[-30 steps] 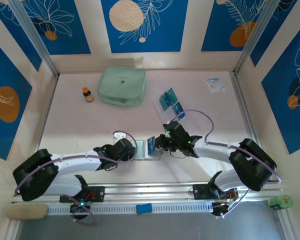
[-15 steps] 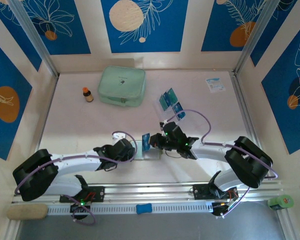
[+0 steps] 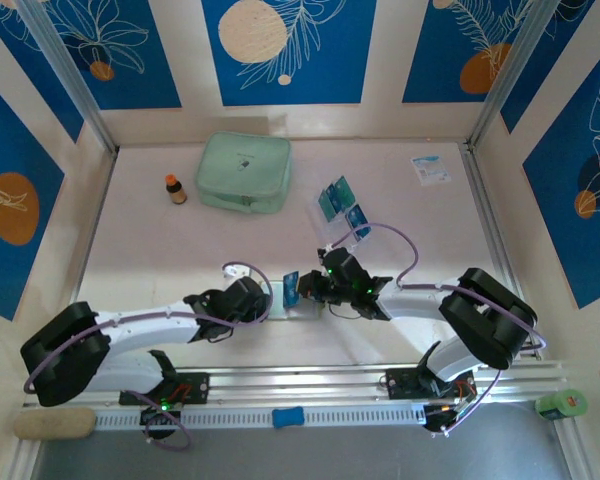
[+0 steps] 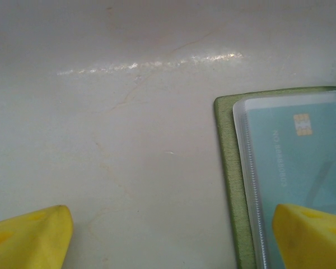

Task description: Put the credit cards into the card holder

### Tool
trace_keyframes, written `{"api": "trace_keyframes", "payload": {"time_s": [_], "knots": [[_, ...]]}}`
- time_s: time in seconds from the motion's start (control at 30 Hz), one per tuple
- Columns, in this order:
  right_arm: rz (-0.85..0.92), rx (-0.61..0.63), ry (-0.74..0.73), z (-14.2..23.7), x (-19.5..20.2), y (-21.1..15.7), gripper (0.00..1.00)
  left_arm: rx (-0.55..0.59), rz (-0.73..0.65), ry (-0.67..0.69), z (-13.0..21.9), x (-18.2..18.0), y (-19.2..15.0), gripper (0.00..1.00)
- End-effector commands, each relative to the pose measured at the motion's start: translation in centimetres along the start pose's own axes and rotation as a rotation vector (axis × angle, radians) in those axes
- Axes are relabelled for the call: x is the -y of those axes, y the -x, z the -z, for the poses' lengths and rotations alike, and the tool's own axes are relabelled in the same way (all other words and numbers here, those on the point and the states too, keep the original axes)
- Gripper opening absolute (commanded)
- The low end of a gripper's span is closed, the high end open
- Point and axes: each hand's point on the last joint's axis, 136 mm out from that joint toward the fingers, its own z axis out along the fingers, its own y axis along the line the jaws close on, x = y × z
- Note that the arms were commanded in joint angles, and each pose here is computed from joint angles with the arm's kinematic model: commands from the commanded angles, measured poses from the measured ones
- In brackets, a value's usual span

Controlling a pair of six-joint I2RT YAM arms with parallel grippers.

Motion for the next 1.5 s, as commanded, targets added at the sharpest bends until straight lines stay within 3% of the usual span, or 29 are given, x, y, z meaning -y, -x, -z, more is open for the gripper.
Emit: {"api": "trace_keyframes", "payload": {"time_s": [0.0,0.43,0.87,1.47], "knots": [[-0.005,0.006,-0.006,-0.3,0.3,-0.2,0.00,0.020,0.000,0.006,0.6,-0.1,1.0,0.92],[-0.006,0.008,0.000,-0.1,0.1,-0.1,0.00,0.001,-0.049,-0.054,-0.2,2.2,1.7,0.92],[0.008,0.061,0.017,1.3,-0.4,1.0,0.00,-0.044,-0.035,0.037,-0.8,0.1,-0.1,0.92],[-0.001,0.092,0.037,0.3,-0.5,1.3,0.00,-0.048,-0.017,0.043,-0.8,-0.3,-0.5,0.92]]}}
